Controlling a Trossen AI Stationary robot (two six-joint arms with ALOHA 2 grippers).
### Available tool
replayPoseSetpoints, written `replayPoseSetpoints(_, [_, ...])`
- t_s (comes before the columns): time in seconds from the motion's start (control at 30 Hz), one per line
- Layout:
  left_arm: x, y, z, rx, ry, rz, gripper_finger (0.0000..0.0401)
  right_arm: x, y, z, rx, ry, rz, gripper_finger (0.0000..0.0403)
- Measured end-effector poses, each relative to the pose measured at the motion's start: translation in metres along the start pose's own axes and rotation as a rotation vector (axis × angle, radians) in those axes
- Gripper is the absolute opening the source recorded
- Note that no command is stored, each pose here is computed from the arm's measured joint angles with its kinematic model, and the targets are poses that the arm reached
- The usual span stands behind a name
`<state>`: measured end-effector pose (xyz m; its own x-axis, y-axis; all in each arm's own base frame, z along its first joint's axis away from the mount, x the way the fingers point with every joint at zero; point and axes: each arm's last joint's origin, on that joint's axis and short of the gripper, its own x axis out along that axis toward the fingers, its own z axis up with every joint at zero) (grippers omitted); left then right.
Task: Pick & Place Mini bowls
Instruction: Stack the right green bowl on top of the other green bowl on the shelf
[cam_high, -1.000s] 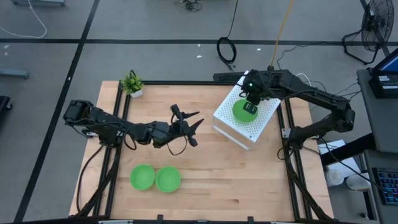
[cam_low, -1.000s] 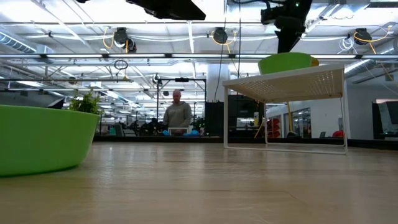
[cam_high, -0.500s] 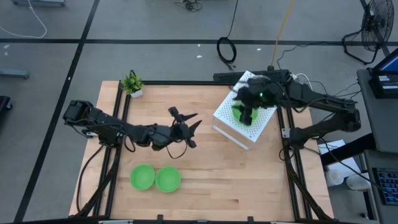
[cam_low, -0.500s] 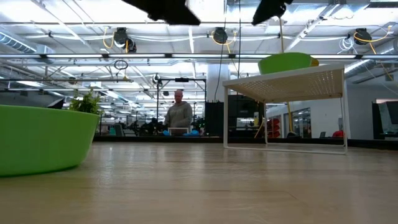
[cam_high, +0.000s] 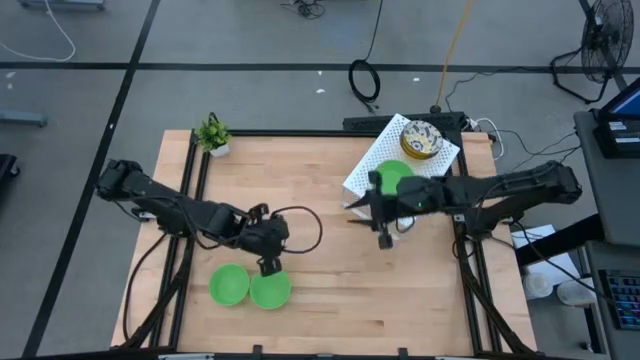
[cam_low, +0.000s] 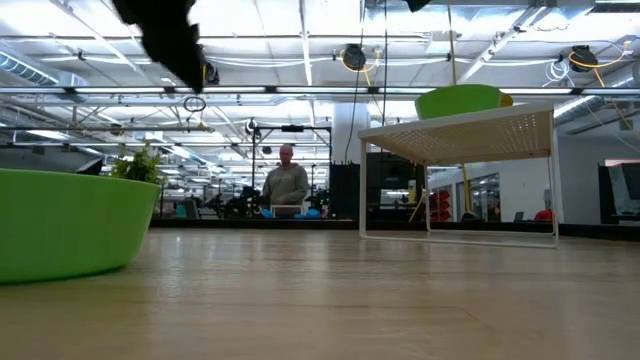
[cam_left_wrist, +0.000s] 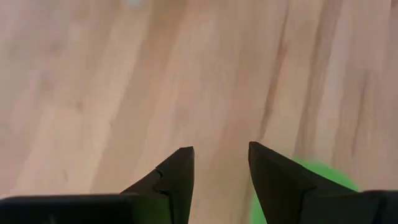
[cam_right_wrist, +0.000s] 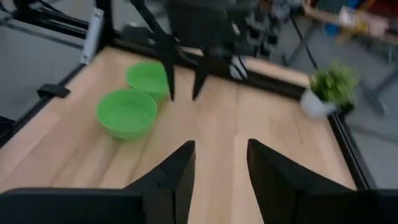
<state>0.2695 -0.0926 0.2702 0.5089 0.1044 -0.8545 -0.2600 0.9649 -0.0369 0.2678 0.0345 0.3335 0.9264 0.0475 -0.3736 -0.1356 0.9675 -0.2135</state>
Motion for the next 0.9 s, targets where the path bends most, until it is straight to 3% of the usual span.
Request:
replayPoseSetpoints(0.23, [0.016,0.003,-0.033,-0.028,0.202,-0.007,0.0157,0.016,0.027,-0.037,-0.069,-0.111,0.037,0.0132])
replayPoseSetpoints(0.37, [0.029,0.007,-0.049,-0.084,0.286,-0.033,0.0157,0.014,0.032,-0.037,-0.126,-0.161,0.04,0.013])
replayPoseSetpoints(0.6, [0.058,0.005,-0.078,-0.097,0.312,-0.192,0.0157,0.006,0.041,-0.031,-0.125,-0.204,0.072,0.013])
replayPoseSetpoints(0.9, [0.066,0.005,-0.091,-0.072,0.298,-0.187,0.0157,0.005,0.045,-0.031,-0.144,-0.203,0.085,0.013])
